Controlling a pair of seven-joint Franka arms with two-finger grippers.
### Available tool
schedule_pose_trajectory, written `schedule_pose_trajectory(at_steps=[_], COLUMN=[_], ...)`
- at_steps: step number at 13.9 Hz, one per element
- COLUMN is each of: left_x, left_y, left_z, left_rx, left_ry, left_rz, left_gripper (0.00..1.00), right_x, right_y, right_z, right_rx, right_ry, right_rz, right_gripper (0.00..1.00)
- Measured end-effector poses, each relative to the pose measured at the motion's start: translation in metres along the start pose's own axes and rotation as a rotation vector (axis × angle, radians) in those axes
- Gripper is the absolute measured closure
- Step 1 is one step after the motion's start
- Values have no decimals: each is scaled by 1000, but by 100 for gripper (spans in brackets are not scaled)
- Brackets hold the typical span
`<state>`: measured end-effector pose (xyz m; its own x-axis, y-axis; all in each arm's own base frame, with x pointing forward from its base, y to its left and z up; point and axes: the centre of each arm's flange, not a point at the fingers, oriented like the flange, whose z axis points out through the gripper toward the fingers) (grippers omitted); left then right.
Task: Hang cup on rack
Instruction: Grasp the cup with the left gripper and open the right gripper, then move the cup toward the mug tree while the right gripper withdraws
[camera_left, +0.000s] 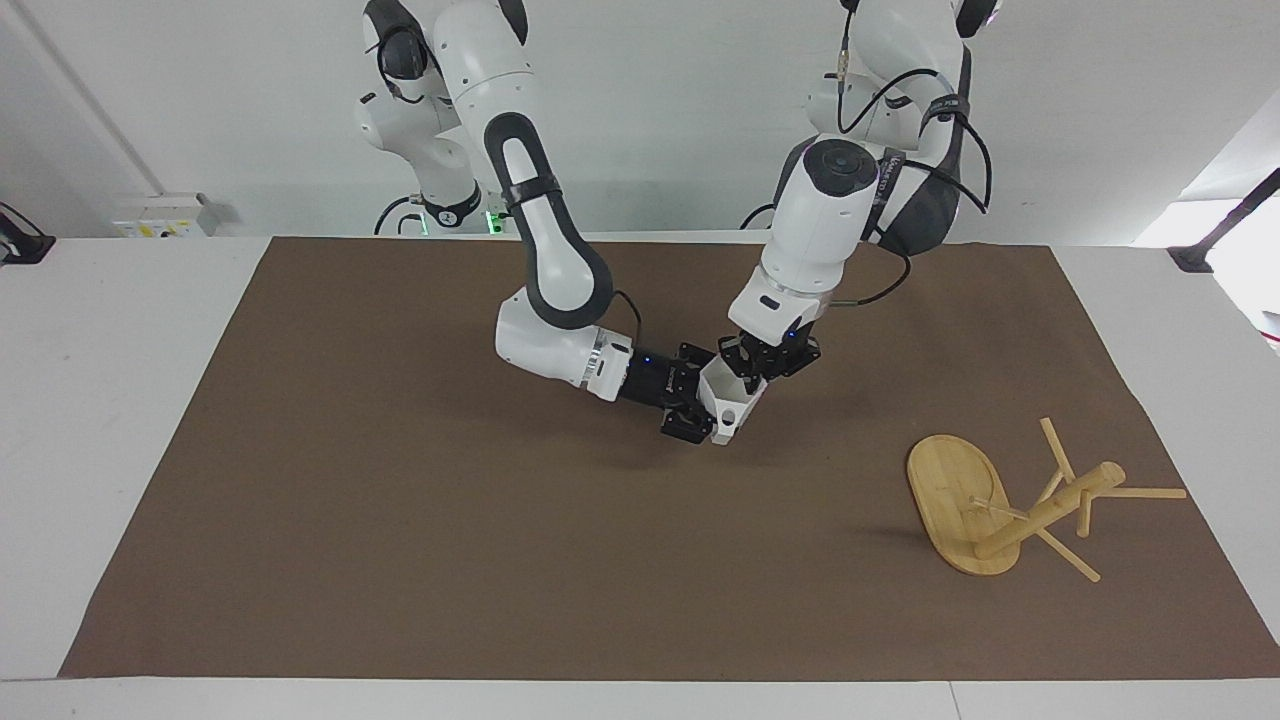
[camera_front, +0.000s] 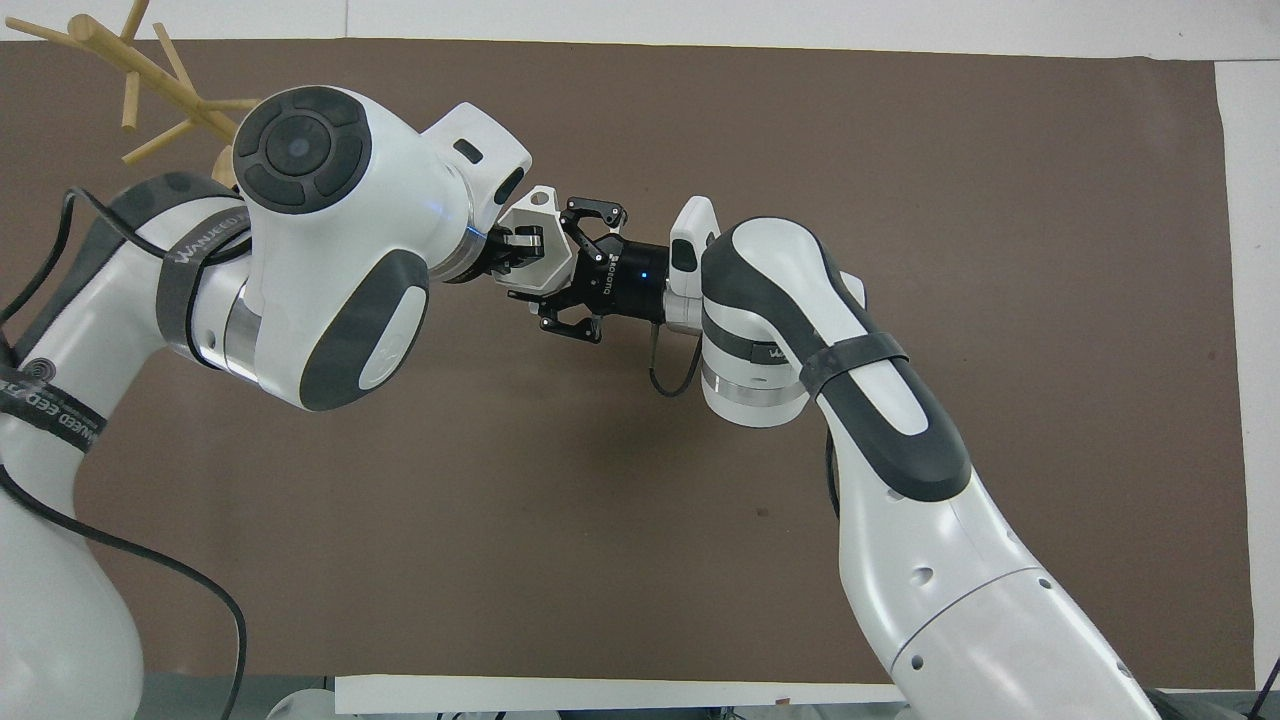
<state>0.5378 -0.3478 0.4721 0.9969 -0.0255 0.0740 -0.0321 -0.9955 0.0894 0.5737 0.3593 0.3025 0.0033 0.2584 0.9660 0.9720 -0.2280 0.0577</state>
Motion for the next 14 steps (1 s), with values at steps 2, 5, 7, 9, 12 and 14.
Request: schedule_pose_trajectory(at_steps=[2,5,7,9,12,14], left_x=[0,2,4,5,6,-12], left_y=[1,-1,2,3,-16,-52], left_z=[0,0,1,3,8,4], left_rx=[-1,-5,-16,-25,-66,-128], left_ry=[2,11,24,38,114,230], left_rz=[1,-28,-89,-141,-201,-237], left_gripper=[90,92,96,96,96,96], right_x=[0,-1,-4,-18,-56,-76], right_y=[0,3,12,25,55,75], right_z=[0,-3,-14,-37,-109,-171], right_rx=[-2,-13,-28,-32,-9,66], right_ry=[-1,-6,-1,19,22,-10], right_rz=[1,2,8,37,14,-31], right_gripper=[15,0,0,0,0,0])
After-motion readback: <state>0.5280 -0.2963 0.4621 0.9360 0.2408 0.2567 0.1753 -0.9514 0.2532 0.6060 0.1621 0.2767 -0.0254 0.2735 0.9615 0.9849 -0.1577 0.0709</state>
